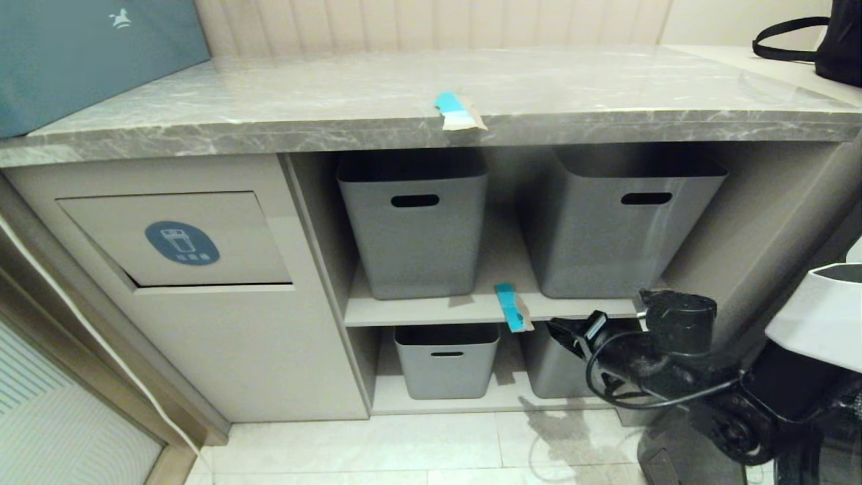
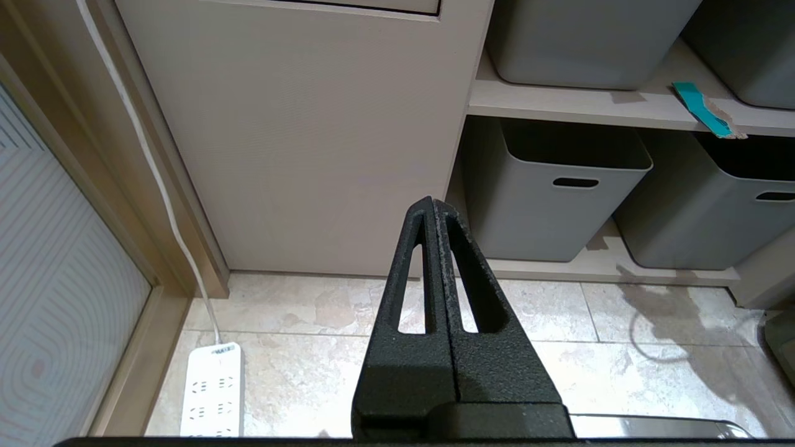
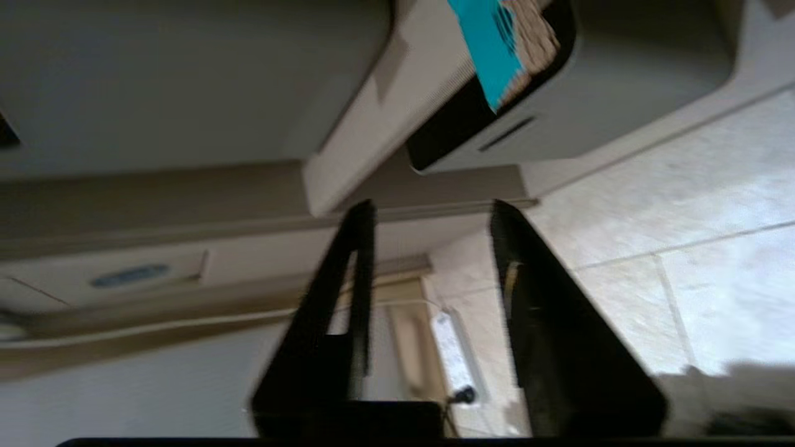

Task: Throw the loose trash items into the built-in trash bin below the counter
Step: Pick up the garbage

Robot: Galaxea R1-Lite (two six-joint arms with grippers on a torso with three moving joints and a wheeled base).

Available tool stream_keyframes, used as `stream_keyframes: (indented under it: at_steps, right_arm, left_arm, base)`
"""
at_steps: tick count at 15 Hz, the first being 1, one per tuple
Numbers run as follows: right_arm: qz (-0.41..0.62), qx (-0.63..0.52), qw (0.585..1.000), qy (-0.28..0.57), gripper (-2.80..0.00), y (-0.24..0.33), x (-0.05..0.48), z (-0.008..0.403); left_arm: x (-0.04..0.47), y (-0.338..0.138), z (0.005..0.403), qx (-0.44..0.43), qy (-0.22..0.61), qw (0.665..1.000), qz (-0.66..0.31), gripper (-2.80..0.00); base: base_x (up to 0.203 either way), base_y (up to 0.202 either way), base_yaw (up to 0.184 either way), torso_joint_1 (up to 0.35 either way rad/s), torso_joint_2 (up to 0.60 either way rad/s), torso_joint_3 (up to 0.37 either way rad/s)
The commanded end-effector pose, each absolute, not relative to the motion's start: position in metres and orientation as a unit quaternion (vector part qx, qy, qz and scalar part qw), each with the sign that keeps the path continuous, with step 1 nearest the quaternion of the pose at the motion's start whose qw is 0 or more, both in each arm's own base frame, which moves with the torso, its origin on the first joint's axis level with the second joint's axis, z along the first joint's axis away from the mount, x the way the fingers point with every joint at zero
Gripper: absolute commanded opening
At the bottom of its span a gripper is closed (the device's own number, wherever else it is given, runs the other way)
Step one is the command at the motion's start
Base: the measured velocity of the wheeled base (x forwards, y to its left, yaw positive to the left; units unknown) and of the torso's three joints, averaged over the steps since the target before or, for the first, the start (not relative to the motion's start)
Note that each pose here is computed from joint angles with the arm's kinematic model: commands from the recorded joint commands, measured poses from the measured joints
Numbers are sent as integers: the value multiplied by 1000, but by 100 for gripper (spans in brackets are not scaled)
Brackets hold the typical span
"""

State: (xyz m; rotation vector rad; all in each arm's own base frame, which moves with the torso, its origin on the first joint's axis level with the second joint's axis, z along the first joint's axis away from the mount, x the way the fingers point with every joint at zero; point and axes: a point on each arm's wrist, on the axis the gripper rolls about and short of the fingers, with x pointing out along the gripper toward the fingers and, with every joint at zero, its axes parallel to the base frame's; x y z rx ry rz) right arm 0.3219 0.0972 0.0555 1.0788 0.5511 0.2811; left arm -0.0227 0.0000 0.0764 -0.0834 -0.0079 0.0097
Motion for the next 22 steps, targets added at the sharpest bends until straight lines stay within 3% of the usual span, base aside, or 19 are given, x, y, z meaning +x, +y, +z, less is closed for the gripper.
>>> stream_keyframes:
  at_steps: [1, 7, 11, 22]
  right_arm:
    - [132, 516, 807, 256, 0, 103, 339, 46]
    - [116, 461, 830, 293, 0, 92, 348, 29]
    - [179, 411, 832, 328, 0, 75, 358, 14]
    - [273, 361, 843, 292, 0, 66, 412, 1]
  left_arm:
    - [-22, 0, 76, -42, -3, 999, 5, -280]
    - [-22, 0, 76, -42, -3, 999, 5, -280]
    - [-22, 0, 76, -42, -3, 999, 5, -280]
    - [-23, 0, 76, -42, -3, 999, 5, -280]
  base:
    - [0, 0, 0, 0, 0, 0]
    - [0, 0, 0, 0, 0, 0]
    - [0, 0, 0, 0, 0, 0]
    - [0, 0, 0, 0, 0, 0]
